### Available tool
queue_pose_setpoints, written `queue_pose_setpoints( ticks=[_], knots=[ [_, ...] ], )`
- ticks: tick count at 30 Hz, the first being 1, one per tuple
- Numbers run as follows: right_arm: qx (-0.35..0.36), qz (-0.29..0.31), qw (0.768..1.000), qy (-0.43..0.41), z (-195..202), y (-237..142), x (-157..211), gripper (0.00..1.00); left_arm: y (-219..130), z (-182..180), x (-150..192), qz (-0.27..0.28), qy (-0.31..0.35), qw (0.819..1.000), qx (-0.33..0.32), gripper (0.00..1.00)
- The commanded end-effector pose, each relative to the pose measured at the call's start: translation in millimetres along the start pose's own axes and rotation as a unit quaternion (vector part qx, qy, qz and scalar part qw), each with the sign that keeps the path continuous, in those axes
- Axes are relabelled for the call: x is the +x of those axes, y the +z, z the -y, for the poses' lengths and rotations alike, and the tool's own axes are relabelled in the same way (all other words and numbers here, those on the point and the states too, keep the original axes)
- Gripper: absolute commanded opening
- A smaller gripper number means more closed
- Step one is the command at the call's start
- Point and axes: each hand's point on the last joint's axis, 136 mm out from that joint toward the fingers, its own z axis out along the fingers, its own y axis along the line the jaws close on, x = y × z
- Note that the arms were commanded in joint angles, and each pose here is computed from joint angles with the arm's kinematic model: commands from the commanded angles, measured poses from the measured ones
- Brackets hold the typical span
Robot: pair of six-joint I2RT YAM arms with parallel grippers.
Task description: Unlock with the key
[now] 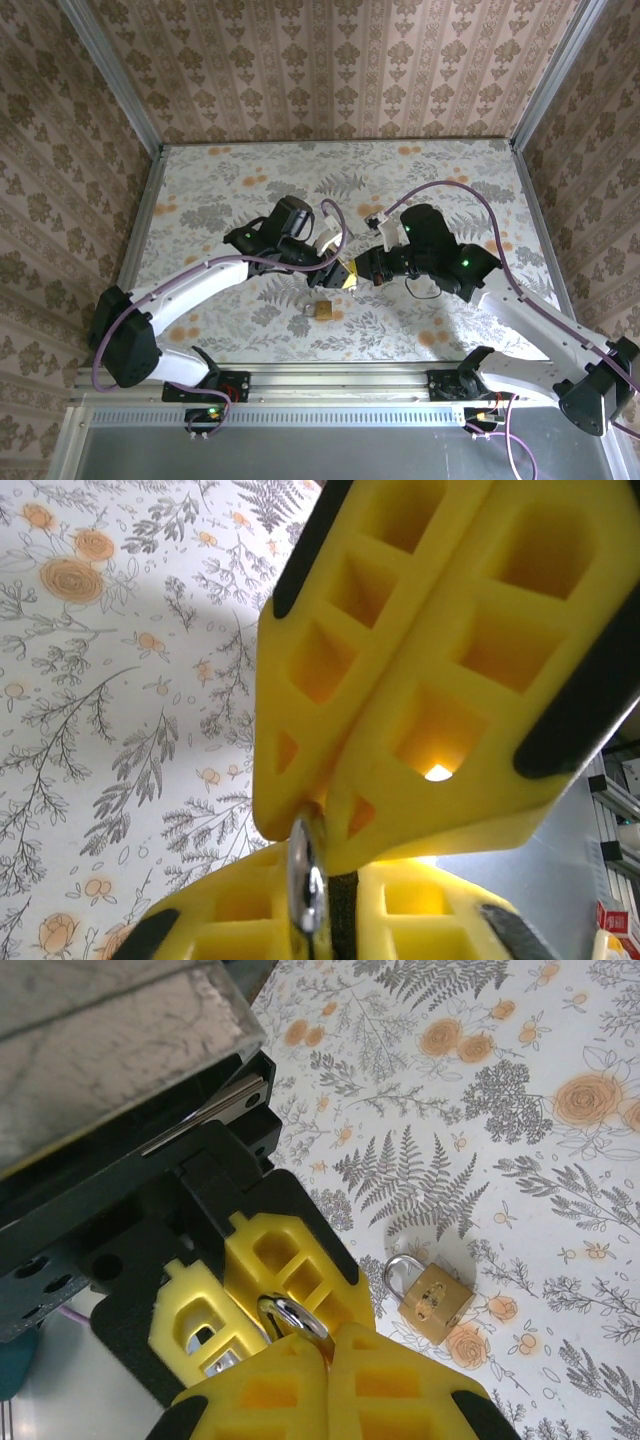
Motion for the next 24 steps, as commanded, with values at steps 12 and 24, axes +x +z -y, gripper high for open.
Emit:
queue_pose_setpoints(
  ticks=[12, 24],
  knots=[
    [0.050, 0.053, 0.996, 0.042, 11.1, -5.4, -19.6, 0.00, -10.3, -22.1, -11.9, 0.120, 0.021, 0.990, -0.074, 0.56],
    [0.075, 0.046, 0.994, 0.064, 27.1, 3.3, -12.4, 0.00, -34.7, -28.5, -11.2, 0.223, -0.018, 0.974, -0.028, 0.70]
  ],
)
